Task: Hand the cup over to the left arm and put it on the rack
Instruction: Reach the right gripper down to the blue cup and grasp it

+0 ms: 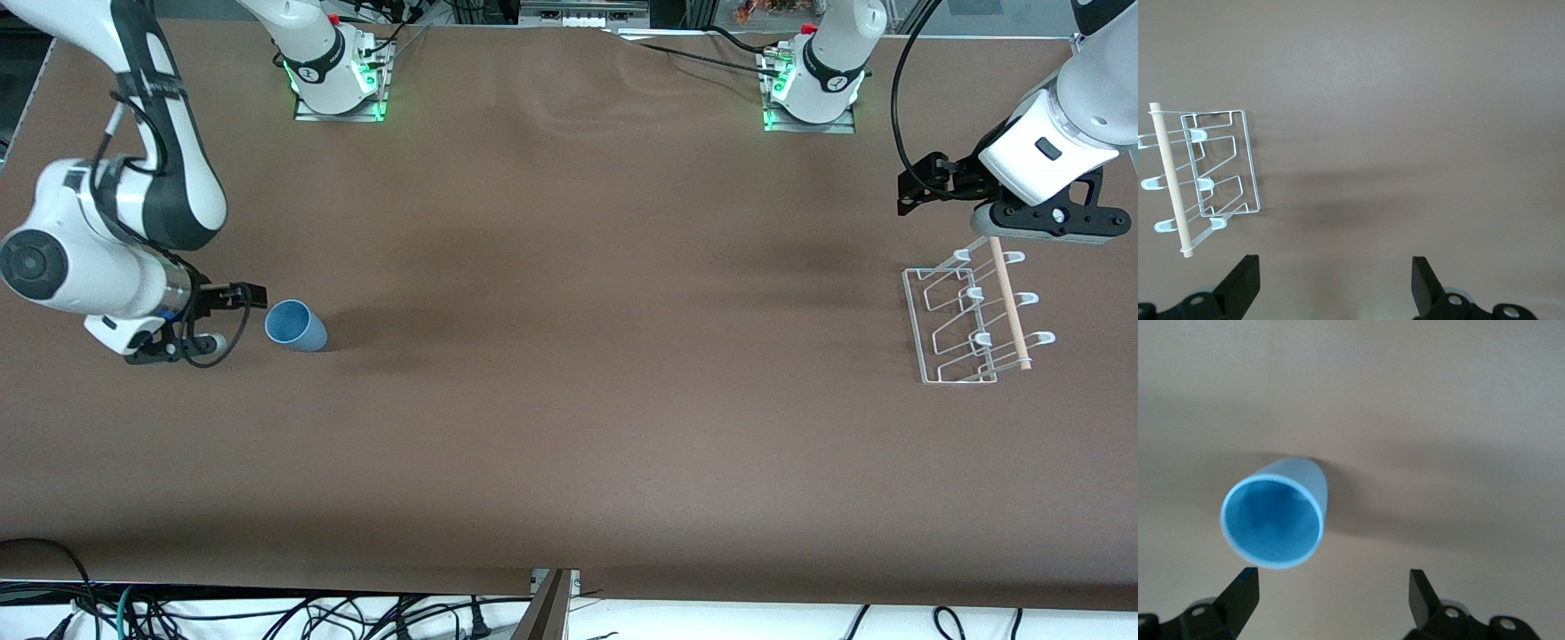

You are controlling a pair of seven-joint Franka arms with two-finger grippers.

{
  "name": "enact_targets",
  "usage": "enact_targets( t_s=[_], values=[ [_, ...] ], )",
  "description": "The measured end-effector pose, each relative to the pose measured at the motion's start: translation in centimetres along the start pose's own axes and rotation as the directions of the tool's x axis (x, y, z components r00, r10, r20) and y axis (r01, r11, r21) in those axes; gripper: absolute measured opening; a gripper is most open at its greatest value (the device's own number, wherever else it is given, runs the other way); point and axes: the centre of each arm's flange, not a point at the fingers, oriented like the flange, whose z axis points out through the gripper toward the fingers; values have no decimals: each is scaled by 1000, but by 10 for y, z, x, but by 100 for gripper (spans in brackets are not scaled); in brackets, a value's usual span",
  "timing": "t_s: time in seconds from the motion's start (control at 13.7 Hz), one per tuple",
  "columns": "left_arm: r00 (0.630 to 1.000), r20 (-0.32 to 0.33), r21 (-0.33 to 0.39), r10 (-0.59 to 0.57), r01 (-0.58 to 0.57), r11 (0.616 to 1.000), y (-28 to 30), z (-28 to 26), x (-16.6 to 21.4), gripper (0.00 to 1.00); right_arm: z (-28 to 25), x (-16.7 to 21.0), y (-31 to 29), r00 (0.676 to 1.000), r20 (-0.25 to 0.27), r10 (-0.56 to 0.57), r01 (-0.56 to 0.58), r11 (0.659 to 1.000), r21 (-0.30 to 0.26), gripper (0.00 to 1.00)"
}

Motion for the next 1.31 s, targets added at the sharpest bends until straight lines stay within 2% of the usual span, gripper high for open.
enact_targets(
  t_s=[0.36, 0.66, 0.73, 0.95, 1.17, 1.31],
  values=[
    [1000, 0, 0, 0, 0, 1000, 0, 0, 0, 100, 39, 17, 2, 1000, -25, 7, -7, 1000, -8, 100],
    [1000, 0, 0, 0, 0, 1000, 0, 0, 0, 100, 62, 20, -2, 1000, 6, 2, -2, 1000, -5, 98],
    [1000, 0, 0, 0, 0, 1000, 0, 0, 0, 100, 70, 21, -5, 1000, 18, -2, 2, 1000, -4, 91],
    [1000, 0, 0, 0, 0, 1000, 0, 0, 0, 100, 82, 23, -14, 999, 38, -7, 7, 1000, -4, 54],
    [1000, 0, 0, 0, 0, 1000, 0, 0, 0, 100, 80, 24, -22, 999, 38, 17, -16, 1000, -6, 21],
    [1000, 0, 0, 0, 0, 1000, 0, 0, 0, 100, 76, 27, -30, 998, 33, 46, -46, 999, -8, 5]
  ],
)
